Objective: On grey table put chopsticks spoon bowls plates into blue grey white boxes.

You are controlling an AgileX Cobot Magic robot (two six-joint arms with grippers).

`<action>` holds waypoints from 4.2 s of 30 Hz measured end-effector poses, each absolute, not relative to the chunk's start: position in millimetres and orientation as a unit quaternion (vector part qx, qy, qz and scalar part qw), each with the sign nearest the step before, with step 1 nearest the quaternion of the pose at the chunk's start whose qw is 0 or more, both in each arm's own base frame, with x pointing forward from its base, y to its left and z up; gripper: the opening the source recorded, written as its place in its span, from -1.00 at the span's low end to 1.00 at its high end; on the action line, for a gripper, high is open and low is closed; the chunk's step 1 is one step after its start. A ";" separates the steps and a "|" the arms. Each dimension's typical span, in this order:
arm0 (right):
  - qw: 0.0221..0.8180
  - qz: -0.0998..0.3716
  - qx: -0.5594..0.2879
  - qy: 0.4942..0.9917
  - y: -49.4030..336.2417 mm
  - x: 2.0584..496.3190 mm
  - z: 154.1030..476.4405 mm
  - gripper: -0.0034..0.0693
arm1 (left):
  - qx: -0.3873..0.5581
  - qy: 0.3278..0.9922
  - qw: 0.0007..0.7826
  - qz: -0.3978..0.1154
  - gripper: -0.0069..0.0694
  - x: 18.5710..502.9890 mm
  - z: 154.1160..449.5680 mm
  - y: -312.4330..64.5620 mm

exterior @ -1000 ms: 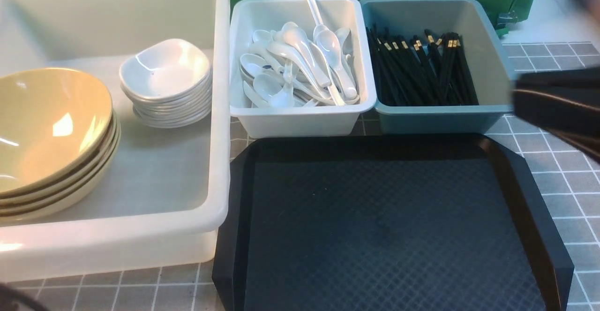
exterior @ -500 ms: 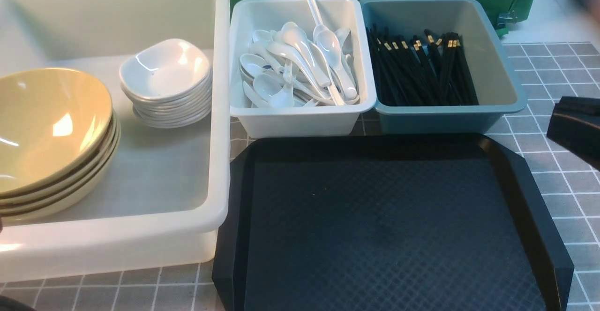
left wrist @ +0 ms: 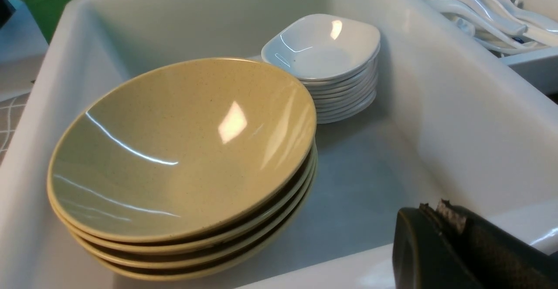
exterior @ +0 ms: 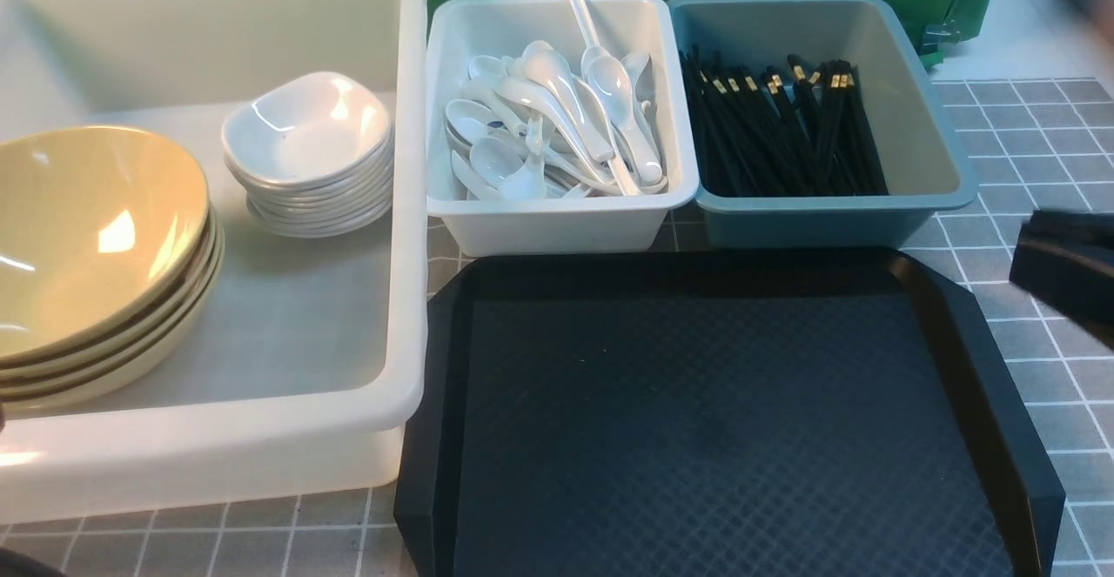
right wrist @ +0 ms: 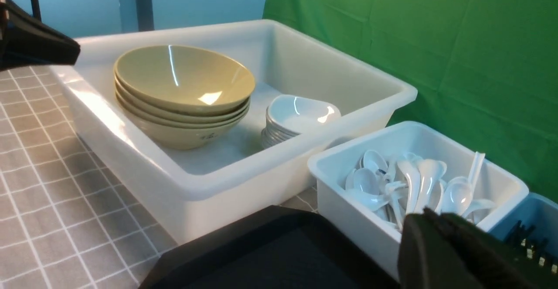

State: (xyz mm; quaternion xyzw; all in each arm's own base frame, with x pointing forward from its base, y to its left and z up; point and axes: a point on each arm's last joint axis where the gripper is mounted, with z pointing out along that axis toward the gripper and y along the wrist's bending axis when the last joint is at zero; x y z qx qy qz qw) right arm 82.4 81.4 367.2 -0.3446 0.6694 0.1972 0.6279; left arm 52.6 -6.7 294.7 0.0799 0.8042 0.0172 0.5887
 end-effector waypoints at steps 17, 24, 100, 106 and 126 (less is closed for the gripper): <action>0.663 0.028 -0.002 0.748 2.3 59.8 210.9 -0.78 | 0.080 0.805 0.587 0.017 -0.84 52.4 294.3 -6.7; 0.614 0.002 0.051 0.788 -4.3 53.8 175.8 -0.78 | 0.080 0.805 0.587 0.017 -0.84 52.4 294.3 -6.7; 0.613 -0.003 0.050 0.789 -4.8 53.7 175.5 -0.64 | -0.004 0.783 0.621 0.034 -0.84 54.1 177.8 2.6; 0.613 -0.003 0.050 0.789 -4.8 53.7 175.5 -0.62 | -0.004 0.783 0.621 0.035 -0.84 54.1 177.8 2.6; 0.613 -0.004 0.050 0.789 -4.9 53.7 175.5 -0.56 | -0.004 0.783 0.621 0.034 -0.84 54.1 177.8 2.6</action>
